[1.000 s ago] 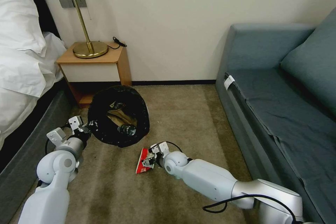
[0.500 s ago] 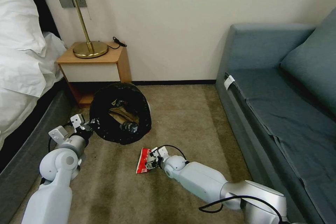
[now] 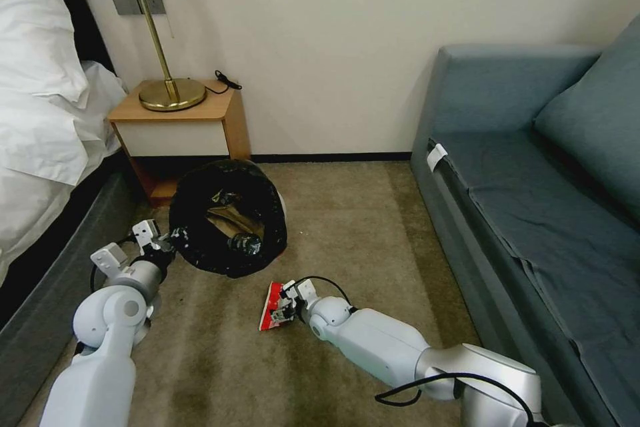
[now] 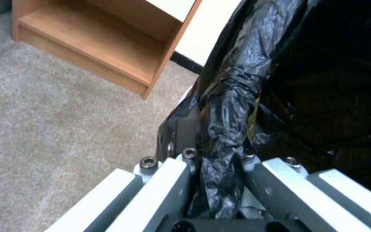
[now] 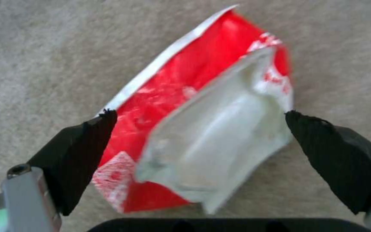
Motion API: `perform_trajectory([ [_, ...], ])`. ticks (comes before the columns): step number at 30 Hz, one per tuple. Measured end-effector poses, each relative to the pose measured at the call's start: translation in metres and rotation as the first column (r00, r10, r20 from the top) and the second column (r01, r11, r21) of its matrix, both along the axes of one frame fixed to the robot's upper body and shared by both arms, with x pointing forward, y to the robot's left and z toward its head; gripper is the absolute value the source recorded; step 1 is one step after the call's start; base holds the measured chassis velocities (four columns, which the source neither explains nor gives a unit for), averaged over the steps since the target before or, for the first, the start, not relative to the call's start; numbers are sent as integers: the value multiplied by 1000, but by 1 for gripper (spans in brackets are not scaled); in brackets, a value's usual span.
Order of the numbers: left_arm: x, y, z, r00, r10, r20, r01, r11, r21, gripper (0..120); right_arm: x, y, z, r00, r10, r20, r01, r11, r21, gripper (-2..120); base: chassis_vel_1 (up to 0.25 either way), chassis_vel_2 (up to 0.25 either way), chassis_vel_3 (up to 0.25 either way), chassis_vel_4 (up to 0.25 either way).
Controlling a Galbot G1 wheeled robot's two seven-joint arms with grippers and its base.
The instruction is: Pick up the trash bin, then pick up the garbage on the floor and place it into the trash bin.
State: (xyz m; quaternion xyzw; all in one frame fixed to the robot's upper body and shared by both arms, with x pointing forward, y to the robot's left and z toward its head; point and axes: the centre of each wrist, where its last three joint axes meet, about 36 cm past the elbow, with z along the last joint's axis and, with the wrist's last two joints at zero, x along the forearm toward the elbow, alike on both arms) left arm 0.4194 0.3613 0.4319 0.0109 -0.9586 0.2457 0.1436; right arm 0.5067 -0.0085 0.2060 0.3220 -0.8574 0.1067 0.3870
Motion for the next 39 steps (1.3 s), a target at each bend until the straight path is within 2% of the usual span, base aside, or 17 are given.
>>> perform_trajectory([
  [5,-1,1,-1,1000,2,-2,-2,1000,4,1,-2,6,-6,1000,13,-5,-13,1000,-4,99,0,0,0,0],
  [9,-1,2,-2,1000,2,-4,-2,1000,4,1,-2,5,-7,1000,16,-3,-16,1000,-14,92,0,0,0,0],
  [11,-1,2,-2,1000,2,-3,-2,1000,4,1,-2,0,-9,1000,16,-1,-16,1000,-23,80,0,0,0,0],
  [12,-1,2,-2,1000,2,-3,-2,1000,4,1,-2,0,-9,1000,16,-1,-16,1000,-23,80,0,0,0,0],
  [14,-1,3,-3,1000,3,-4,-3,1000,4,1,-2,-4,-10,1000,19,0,-19,999,-26,70,0,0,0,0],
  [17,-1,3,-3,1000,2,-5,-2,1000,5,1,-2,-4,-11,1000,20,3,-20,999,-25,65,0,0,0,0],
  [18,-1,2,-4,1000,2,-5,-2,1000,5,1,-3,-4,-11,1000,22,9,-22,999,-24,57,0,0,0,0],
  [20,0,2,-4,1000,2,-5,-2,1000,6,1,-3,-4,-11,1000,23,14,-23,1000,-21,48,0,0,0,0],
  [23,0,2,-4,1000,2,-6,-2,1000,6,1,-3,-4,-11,1000,23,15,-23,1000,-20,45,0,0,0,0],
  [24,0,2,-4,1000,0,-6,0,1000,6,1,-3,-4,-12,999,24,22,-24,1000,-16,36,0,0,0,0],
  [26,0,2,-5,1000,0,-8,0,1000,6,1,-3,-3,-12,999,25,29,-25,1000,-8,25,0,0,0,0],
  [27,0,2,-5,1000,0,-8,0,1000,6,1,-3,-3,-12,999,25,29,-25,1000,-8,25,0,0,0,0],
  [29,0,1,-6,1000,-1,-11,1,1000,5,1,-3,-3,-12,999,24,33,-24,1000,-2,15,0,0,0,0],
  [30,0,1,-6,1000,-1,-11,1,1000,5,1,-3,-3,-12,999,24,33,-24,1000,-2,15,0,0,0,0],
  [33,0,1,-7,1000,-3,-14,3,1000,5,1,-2,-4,-10,999,16,39,-16,1000,12,0,0,0,0,0],
  [39,2,2,-11,1000,-4,-28,4,1000,6,1,5,-15,2,998,-19,67,17,999,27,0,0,0,0,0],
])
